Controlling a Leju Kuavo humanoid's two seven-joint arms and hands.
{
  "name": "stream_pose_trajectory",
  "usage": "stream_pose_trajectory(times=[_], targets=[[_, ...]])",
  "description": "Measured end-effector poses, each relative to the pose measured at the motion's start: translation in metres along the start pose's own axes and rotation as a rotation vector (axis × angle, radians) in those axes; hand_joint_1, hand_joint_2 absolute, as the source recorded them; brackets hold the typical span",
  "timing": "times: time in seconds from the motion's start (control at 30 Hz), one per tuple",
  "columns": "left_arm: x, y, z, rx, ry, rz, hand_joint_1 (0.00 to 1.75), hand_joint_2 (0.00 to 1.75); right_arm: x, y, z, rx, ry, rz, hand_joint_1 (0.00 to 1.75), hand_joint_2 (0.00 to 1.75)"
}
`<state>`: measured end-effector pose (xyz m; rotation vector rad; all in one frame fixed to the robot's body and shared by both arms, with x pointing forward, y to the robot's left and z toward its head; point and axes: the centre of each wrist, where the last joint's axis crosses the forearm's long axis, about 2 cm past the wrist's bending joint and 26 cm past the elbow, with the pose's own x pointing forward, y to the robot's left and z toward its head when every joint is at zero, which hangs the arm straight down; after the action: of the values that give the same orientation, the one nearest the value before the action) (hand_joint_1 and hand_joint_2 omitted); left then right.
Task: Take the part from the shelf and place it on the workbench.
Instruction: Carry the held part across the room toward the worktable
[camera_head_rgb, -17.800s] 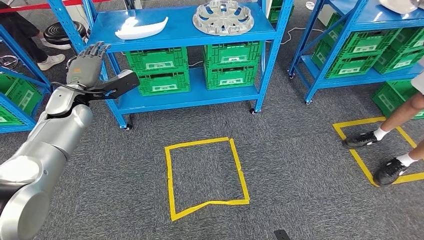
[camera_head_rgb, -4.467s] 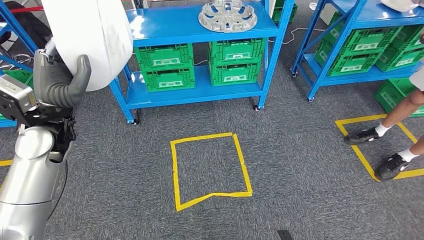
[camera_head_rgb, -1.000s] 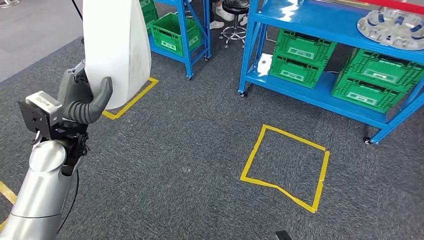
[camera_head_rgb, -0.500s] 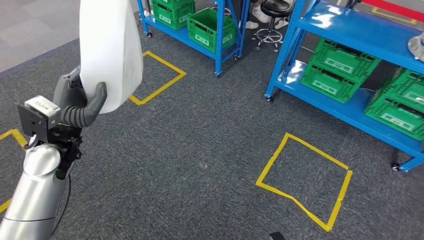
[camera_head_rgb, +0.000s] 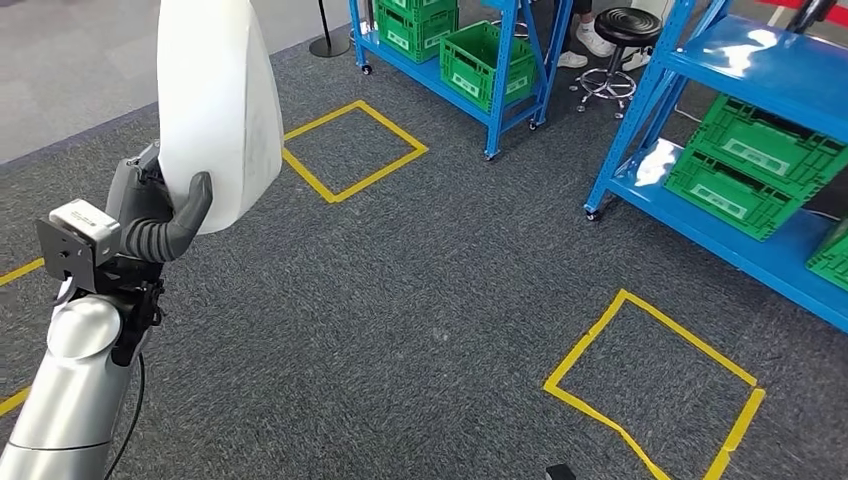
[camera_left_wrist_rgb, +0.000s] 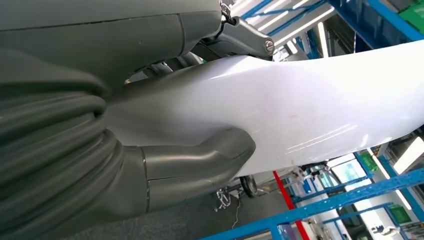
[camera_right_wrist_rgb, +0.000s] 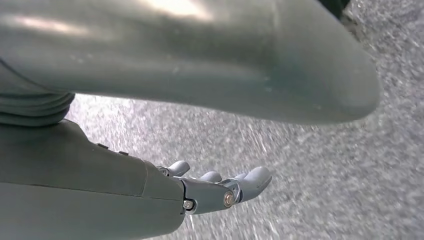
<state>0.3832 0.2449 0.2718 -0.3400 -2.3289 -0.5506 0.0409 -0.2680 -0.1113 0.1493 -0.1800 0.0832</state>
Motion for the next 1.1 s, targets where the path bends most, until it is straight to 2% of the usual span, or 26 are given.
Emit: stream_pose_trajectory(times=[0.53,1.1], targets=[[-0.0030,-0.0009,-0.0069,0.002,0.004,0.007,1.75,1.75,0.0003,0.0001,0.0000,-0.002,-0.004,-0.008,0.00,0.00],[-0.0064,-0.0008,-0.0016,0.000,0.020,0.009,1.75,1.75,-0.0018,0.0001,0.0001,-0.005,0.002,-0.008,0.00,0.00]])
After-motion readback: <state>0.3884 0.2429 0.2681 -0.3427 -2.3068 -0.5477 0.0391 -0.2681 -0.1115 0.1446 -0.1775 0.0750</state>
